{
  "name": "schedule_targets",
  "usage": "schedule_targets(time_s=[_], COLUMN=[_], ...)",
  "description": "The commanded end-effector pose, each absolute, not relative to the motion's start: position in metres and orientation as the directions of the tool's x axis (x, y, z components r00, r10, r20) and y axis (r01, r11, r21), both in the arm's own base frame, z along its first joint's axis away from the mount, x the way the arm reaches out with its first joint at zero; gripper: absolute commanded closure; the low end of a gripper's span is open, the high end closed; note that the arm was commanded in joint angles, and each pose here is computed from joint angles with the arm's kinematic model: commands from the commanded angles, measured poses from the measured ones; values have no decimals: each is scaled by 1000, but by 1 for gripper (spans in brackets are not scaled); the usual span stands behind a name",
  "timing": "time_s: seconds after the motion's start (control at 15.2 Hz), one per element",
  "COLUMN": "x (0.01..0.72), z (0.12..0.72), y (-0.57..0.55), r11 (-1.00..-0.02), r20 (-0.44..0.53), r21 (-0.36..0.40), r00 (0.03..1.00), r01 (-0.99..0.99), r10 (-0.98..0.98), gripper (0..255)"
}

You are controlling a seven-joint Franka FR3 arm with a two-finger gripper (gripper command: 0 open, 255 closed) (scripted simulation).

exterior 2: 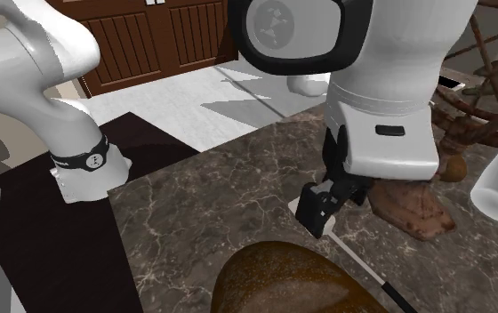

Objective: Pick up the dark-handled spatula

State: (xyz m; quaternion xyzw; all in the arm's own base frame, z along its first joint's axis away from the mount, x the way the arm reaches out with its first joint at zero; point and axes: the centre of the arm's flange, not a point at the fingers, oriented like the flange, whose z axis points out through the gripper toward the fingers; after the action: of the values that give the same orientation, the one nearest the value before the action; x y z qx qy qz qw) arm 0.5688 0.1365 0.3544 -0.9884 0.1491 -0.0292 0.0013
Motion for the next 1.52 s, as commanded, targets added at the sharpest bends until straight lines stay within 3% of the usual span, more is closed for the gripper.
schedule_targets(time_s=[0.0,0.66,0.73,1.45], x=[593,601,601,601], z=[336,289,288,300], y=[143,145,146,145], r11=[-947,-943,-943,-943], r20=[59,60,60,60], r21=[-1,3,3,3], r00=[945,942,942,942], r01=[-322,-332,-332,-332], r10=[-321,-331,-331,-331], gripper=[0,0,255,255])
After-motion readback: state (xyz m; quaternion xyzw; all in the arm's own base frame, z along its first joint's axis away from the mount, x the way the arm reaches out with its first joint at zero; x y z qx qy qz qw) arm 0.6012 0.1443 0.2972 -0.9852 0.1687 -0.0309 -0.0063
